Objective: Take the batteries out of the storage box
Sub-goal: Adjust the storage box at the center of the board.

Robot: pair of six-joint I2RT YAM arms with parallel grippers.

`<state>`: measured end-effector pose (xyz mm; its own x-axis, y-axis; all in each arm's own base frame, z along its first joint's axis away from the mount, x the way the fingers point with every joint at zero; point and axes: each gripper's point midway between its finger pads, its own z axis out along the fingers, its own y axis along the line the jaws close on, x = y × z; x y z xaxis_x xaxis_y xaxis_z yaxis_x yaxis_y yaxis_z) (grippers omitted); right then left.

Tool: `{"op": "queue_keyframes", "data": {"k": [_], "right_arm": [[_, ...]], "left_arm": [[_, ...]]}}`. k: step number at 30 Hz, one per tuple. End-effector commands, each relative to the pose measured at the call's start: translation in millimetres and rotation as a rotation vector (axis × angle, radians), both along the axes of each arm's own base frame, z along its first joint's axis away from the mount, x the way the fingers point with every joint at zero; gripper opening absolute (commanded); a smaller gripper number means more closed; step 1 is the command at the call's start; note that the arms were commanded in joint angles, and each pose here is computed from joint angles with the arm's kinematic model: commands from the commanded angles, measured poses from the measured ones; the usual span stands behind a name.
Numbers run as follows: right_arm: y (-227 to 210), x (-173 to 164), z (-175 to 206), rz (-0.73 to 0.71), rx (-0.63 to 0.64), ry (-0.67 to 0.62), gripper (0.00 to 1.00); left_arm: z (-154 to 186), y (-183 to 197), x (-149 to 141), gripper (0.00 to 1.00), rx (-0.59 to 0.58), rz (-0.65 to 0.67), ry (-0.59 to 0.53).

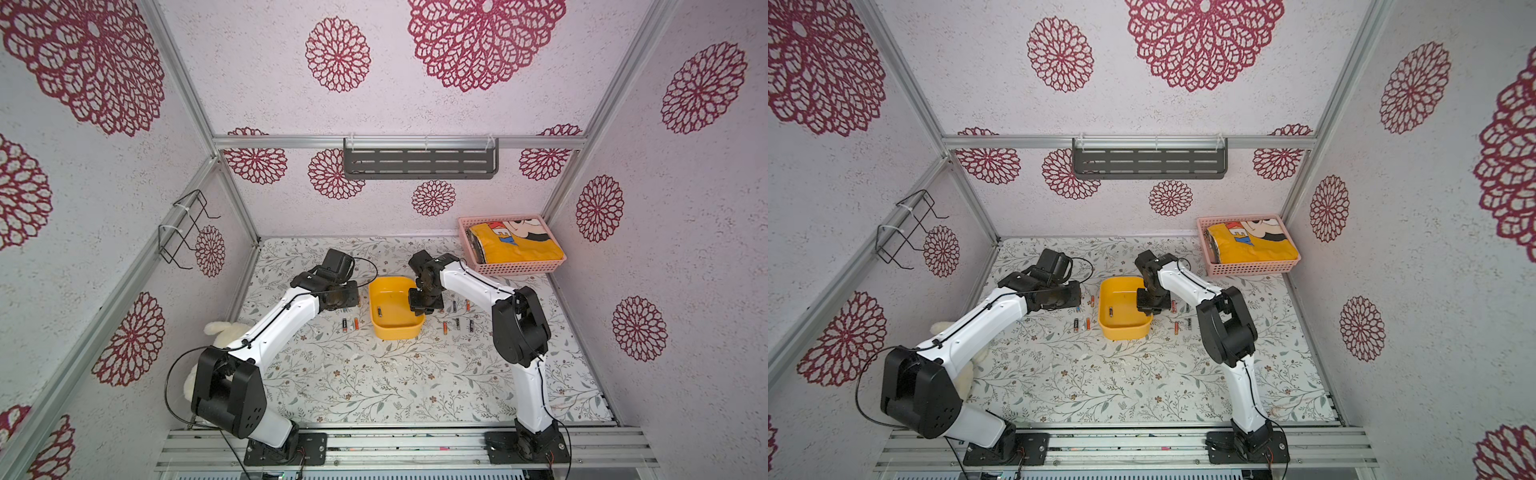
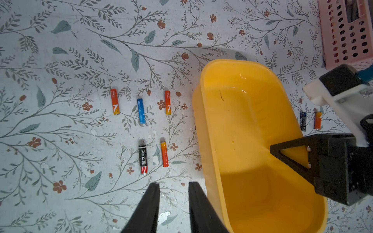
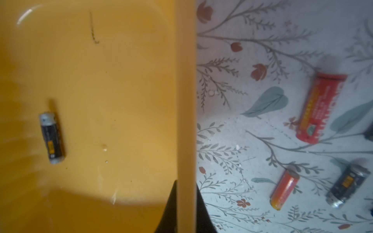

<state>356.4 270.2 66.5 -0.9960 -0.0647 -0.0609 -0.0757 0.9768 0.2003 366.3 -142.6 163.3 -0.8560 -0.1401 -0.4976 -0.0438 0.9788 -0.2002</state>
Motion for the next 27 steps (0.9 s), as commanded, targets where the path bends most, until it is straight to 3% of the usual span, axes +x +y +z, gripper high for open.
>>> {"op": "queue_keyframes", "data": {"k": [1, 9, 19, 27], "right_arm": [[-6, -22, -2, -0.009, -0.026, 0.094, 0.0], [-8, -19, 50, -0.022, -0.026, 0.049, 0.0], [-19, -26, 44, -0.004, -0.125, 0.047, 0.0], [-9, -29, 40, 0.035, -0.091, 0.035, 0.0]], "left_arm": [[2, 3, 6, 0.26, 0.015, 0.001, 0.001], [8, 7, 9, 0.27, 0.043, 0.001, 0.006], [7, 6, 11, 0.28, 0.045, -0.002, 0.031], [4, 6, 16, 0.29, 0.052, 0.004, 0.033]]}}
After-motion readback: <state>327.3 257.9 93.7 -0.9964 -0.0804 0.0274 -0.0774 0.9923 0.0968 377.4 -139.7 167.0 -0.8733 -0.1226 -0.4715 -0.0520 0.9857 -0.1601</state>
